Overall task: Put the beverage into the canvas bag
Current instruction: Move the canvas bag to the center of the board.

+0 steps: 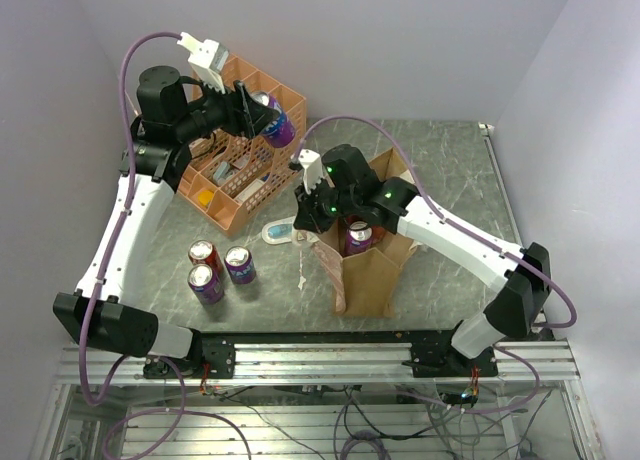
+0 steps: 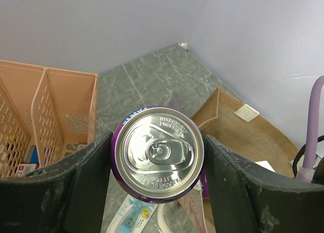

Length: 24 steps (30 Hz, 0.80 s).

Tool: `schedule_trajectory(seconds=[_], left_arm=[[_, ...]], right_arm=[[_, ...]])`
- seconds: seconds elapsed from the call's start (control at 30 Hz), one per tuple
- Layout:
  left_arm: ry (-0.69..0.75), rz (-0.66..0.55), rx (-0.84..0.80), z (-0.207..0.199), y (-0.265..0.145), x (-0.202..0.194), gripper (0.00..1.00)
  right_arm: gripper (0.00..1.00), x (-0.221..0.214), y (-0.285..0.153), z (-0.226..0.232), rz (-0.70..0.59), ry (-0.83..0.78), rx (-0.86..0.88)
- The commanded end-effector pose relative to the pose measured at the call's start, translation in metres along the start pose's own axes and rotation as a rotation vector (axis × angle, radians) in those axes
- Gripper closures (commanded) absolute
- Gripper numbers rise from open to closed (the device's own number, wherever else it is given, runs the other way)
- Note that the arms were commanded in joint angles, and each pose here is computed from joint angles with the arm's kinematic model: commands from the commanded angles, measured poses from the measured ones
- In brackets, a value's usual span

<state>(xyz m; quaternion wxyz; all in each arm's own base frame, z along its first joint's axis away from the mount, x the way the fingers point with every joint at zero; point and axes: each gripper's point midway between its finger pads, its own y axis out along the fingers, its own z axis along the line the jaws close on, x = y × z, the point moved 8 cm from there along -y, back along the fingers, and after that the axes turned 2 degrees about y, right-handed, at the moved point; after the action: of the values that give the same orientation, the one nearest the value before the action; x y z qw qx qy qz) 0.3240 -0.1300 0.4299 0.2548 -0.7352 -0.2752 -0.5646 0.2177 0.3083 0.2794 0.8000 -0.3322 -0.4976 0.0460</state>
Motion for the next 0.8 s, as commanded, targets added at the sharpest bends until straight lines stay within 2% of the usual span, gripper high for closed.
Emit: schedule_trajectory(seconds=[0.0, 0.23, 0.3, 0.33, 0.6, 0.77], left_arm=[[0.103, -0.124, -0.008, -0.012, -0.015, 0.034, 0.93], [0.101, -0.131, -0.037, -0.012, -0.010, 0.038, 0.93], [0.099, -0.134, -0.039, -0.011, -0.007, 0.039, 0.93], [0.101, -0.137, -0.044, -0.010, -0.006, 0.041, 0.93], [0.170, -0.122, -0.163, -0.028, 0.011, 0.043, 0.93], [0.235, -0.088, -0.276, -0.055, 0.029, 0.037, 0.93]], right_arm=[[0.91, 0.031, -0.021, 0.020, -0.139, -0.097, 0.063], [0.53, 0.030, -0.044, 0.017, -0.170, -0.166, -0.011], [0.39, 0.031, -0.053, 0.017, -0.183, -0.188, -0.032], [0.35, 0.032, -0.058, 0.016, -0.188, -0.199, -0.045], [0.28, 0.032, -0.118, 0.000, -0.248, -0.278, -0.214], [0.28, 0.029, -0.156, -0.037, -0.317, -0.206, -0.383]])
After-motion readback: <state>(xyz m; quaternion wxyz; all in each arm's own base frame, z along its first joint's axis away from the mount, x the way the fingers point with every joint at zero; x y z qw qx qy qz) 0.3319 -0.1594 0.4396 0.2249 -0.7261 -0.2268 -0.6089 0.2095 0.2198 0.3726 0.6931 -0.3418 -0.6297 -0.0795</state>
